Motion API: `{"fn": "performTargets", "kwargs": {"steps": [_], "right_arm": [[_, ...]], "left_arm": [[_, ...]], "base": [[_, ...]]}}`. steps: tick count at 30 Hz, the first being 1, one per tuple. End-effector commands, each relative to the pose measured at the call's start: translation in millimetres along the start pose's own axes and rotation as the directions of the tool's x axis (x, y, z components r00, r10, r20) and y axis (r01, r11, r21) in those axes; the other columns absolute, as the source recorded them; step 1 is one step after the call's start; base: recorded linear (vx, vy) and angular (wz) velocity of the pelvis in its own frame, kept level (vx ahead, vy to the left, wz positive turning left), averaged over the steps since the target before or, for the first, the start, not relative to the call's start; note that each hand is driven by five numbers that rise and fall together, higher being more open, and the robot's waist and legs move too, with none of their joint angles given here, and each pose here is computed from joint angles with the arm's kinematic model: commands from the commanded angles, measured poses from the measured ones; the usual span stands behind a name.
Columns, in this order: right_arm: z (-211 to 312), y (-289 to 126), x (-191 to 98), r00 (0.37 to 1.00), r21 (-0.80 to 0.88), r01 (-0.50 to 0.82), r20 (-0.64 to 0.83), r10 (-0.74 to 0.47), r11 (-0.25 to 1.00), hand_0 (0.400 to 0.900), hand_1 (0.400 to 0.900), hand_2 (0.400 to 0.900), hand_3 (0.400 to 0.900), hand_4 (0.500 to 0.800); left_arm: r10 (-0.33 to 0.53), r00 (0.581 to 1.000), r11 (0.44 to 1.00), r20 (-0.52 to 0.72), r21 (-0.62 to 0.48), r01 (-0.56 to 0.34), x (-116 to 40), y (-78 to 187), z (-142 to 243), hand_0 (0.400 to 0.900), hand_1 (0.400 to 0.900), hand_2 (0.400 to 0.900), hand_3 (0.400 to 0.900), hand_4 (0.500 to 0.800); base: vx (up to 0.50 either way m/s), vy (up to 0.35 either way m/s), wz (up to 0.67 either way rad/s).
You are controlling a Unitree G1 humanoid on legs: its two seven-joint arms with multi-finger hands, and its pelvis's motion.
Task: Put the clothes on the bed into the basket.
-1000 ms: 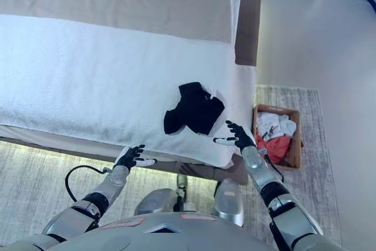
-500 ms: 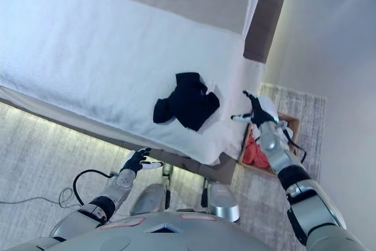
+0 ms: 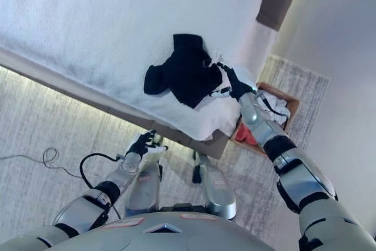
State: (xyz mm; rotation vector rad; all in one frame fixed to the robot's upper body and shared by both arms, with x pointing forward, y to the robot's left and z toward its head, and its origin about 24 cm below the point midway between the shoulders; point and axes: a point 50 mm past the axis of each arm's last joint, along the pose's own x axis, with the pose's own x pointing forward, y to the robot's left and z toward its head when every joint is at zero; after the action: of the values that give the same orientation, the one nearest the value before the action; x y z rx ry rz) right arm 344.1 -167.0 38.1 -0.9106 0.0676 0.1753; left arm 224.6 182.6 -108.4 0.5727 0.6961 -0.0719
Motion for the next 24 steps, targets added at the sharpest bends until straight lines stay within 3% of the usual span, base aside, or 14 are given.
{"fn": "performTargets", "kwargs": {"steps": [1,13,14,24], "right_arm": [[46.3,-41.8,22.0,0.977,0.031,0.138,0.161,-0.142,0.99,0.9,0.9,0.9,0.9,0.8],[82.0,-68.7,52.7,0.975,-0.006,0.19,0.12,-0.188,0.982,0.9,0.9,0.9,0.9,0.8],[82.9,-68.1,54.5,0.977,0.001,0.185,0.104,-0.185,0.983,0.4,0.4,0.4,0.4,0.5],[87.7,-59.1,53.7,0.977,0.095,0.174,0.108,-0.184,0.98,0.4,0.4,0.4,0.4,0.5]], "left_arm": [[0.074,0.994,0.997,0.081,-0.014,-0.074,6.7,18.7,21.0,0.9,0.9,0.9,0.9,0.8],[0.107,0.986,0.994,0.129,-0.031,-0.103,12.9,25.1,44.2,0.9,0.9,0.9,0.9,0.8],[0.103,0.986,0.995,0.132,-0.023,-0.101,13.2,24.0,45.6,0.9,0.9,0.9,0.9,0.8],[0.107,0.987,0.994,0.116,-0.004,-0.107,13.1,25.6,40.9,0.9,0.9,0.9,0.9,0.8]], "base": [[-0.055,0.035,0.12],[-0.038,0.034,0.22],[-0.019,0.014,0.17],[0.006,0.007,0.09]]}}
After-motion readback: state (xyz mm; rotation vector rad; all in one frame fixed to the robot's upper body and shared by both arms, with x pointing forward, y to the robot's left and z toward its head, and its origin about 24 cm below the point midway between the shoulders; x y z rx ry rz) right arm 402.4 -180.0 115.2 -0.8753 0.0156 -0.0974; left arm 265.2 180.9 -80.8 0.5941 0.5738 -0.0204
